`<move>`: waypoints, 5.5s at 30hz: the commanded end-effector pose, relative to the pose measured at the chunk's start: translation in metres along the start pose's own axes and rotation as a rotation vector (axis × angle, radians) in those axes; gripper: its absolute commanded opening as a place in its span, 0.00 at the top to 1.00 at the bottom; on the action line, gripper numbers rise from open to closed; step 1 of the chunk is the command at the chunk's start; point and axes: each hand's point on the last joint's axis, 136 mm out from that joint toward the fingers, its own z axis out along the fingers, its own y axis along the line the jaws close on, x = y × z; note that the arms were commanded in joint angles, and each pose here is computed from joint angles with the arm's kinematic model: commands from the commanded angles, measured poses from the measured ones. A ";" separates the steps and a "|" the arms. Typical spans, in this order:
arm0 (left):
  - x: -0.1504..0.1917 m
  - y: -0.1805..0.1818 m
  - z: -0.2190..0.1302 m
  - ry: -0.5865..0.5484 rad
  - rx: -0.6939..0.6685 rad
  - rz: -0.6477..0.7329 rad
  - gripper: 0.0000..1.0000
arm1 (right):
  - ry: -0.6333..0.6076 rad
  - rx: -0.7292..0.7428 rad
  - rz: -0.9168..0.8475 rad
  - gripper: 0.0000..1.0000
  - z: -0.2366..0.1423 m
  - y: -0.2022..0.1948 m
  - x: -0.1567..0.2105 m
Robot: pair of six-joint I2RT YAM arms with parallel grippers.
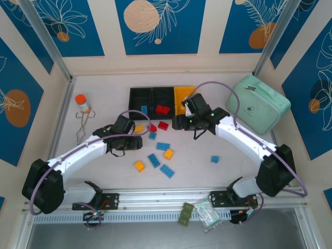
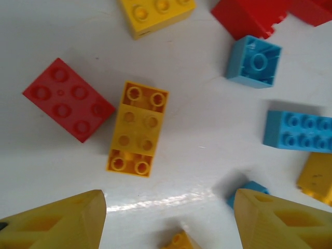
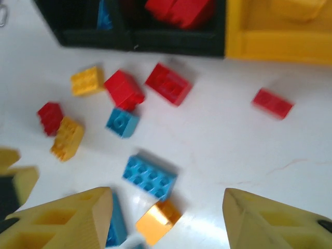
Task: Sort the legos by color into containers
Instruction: Pick up the lego from the center of the table, then place the lego in the container, then pick up the lego from the bottom-right of the table.
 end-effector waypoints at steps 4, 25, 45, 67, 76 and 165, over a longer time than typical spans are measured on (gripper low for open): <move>-0.003 0.014 0.016 0.023 -0.080 0.017 0.33 | 0.018 -0.128 -0.014 0.40 -0.008 0.025 0.041; -0.005 0.003 0.063 0.102 -0.076 0.041 0.43 | 0.055 -0.083 0.044 0.40 0.009 0.014 0.062; -0.011 -0.001 0.058 0.116 -0.100 0.095 0.74 | 0.000 -0.045 0.109 0.41 -0.003 -0.010 0.061; -0.089 -0.145 0.023 0.002 0.187 0.217 0.74 | -0.111 0.078 0.354 0.40 -0.039 -0.079 0.073; -0.133 -0.201 0.045 -0.014 0.238 0.254 0.74 | -0.128 0.105 0.404 0.40 -0.045 -0.094 0.092; 0.012 -0.160 -0.011 0.079 0.591 0.236 0.41 | 0.193 0.548 0.503 0.71 0.006 -0.172 0.147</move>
